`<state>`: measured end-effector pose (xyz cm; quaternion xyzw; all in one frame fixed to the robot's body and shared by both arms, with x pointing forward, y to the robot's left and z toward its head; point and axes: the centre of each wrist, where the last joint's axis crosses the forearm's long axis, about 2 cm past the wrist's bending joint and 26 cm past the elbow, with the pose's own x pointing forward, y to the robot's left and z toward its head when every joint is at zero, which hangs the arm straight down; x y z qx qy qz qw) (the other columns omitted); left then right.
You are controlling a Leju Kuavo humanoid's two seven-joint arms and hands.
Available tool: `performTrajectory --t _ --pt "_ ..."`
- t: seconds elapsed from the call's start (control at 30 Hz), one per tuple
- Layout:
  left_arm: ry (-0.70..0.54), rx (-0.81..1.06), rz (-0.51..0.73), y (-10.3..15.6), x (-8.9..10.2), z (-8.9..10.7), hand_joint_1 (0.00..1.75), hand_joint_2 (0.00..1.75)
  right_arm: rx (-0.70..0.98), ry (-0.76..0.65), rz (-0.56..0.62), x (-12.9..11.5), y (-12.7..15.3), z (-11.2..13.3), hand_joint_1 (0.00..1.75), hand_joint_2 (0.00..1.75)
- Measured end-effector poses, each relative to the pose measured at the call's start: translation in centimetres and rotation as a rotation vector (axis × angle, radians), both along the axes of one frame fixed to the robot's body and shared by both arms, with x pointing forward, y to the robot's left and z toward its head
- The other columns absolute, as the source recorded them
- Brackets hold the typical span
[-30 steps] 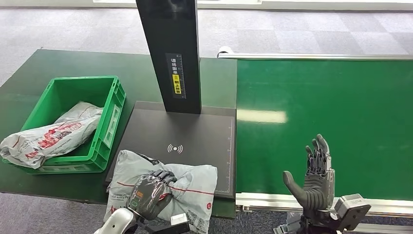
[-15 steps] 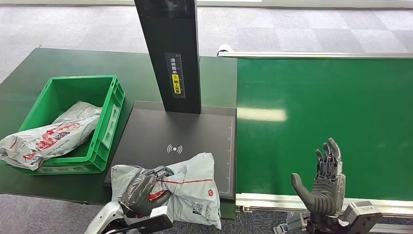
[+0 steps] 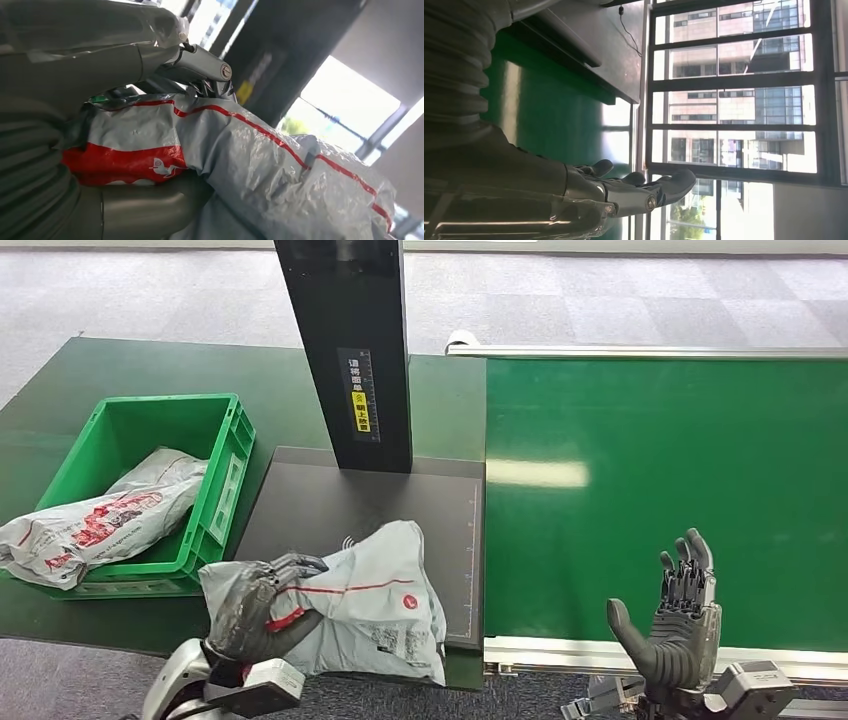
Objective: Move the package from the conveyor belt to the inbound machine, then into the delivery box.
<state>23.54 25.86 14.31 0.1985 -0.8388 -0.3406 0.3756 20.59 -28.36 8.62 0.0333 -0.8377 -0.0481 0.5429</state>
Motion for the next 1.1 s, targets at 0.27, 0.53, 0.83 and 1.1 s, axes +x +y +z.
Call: performTrajectory --t 0.27,0.53,0.83,1.1 --pt "-0.493 0.047 0.411 7.8 5.2 9.7 1.75 1.75 0.015 -0.012 -0.047 0.2 0.1 0.1 0.00 1.75" --pt "-0.680 0.117 0.765 16.9 7.1 14.1 1.75 1.75 0.017 -0.023 -0.029 1.4 0.9 0.3 0.00 1.75" --pt "-0.619 0.326 1.007 23.6 10.0 15.8 1.75 1.75 0.028 -0.020 -0.005 3.0 1.6 0.6 0.00 1.75" --pt "-0.472 0.563 1.174 27.5 11.9 14.4 1.63 1.75 0.018 -0.015 0.015 3.5 1.9 0.6 0.00 1.75"
